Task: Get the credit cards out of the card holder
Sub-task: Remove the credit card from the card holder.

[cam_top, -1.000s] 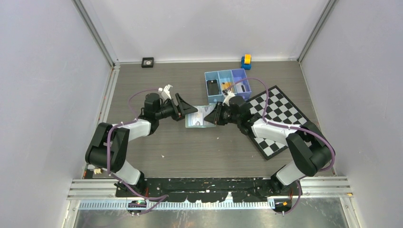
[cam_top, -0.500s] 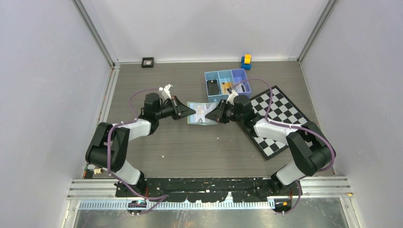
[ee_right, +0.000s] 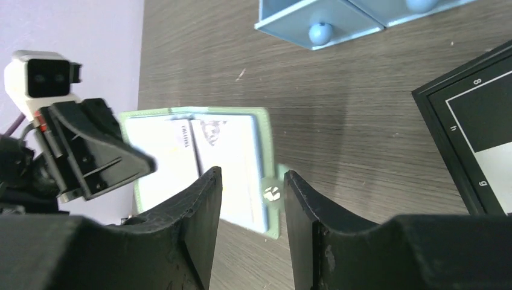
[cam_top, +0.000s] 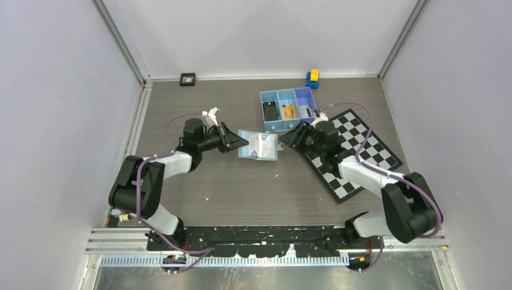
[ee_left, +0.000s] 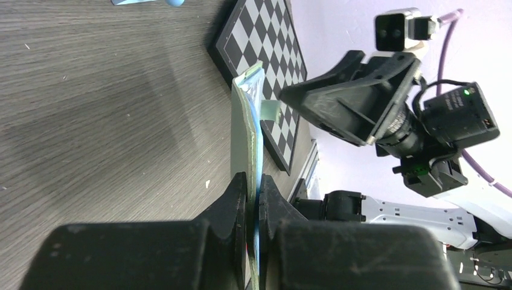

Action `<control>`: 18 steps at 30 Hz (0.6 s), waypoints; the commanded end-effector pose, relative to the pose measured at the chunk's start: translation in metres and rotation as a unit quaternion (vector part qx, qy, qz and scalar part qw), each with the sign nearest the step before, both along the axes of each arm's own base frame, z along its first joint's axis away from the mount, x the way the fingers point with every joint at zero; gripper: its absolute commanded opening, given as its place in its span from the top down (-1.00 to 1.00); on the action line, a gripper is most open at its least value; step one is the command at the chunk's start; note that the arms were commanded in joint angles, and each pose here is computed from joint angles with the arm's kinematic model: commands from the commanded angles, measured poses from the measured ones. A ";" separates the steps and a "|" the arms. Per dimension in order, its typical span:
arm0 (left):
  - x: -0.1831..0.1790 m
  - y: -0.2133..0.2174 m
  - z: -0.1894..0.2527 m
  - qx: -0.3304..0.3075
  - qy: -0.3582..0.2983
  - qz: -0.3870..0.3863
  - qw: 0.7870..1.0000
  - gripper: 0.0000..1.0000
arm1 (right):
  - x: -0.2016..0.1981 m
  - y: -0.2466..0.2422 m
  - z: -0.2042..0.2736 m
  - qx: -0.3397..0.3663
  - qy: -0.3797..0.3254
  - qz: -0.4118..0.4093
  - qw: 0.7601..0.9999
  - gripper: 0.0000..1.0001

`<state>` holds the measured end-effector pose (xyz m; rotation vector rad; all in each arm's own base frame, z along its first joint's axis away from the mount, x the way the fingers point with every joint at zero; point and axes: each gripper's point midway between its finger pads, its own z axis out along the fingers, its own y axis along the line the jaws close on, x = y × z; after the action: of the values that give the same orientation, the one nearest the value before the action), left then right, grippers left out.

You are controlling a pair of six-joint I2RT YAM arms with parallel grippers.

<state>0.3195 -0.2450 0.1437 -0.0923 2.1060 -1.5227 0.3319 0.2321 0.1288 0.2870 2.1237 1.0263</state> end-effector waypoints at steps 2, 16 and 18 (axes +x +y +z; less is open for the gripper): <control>0.001 0.002 0.015 -0.009 -0.034 -0.001 0.999 0.90 | -0.003 -0.011 0.044 0.003 -0.077 -0.015 0.997 0.05; 0.000 0.000 0.022 -0.027 -0.048 -0.003 0.998 1.00 | -0.028 0.030 0.083 0.100 -0.152 0.101 0.978 0.07; 0.000 0.000 0.024 -0.032 -0.049 -0.003 0.998 1.00 | -0.030 0.041 0.077 0.109 -0.141 0.123 0.976 0.10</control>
<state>0.3169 -0.2443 0.1420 -0.0997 2.0957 -1.5311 0.3080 0.2461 0.1835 0.1047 1.9008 1.2113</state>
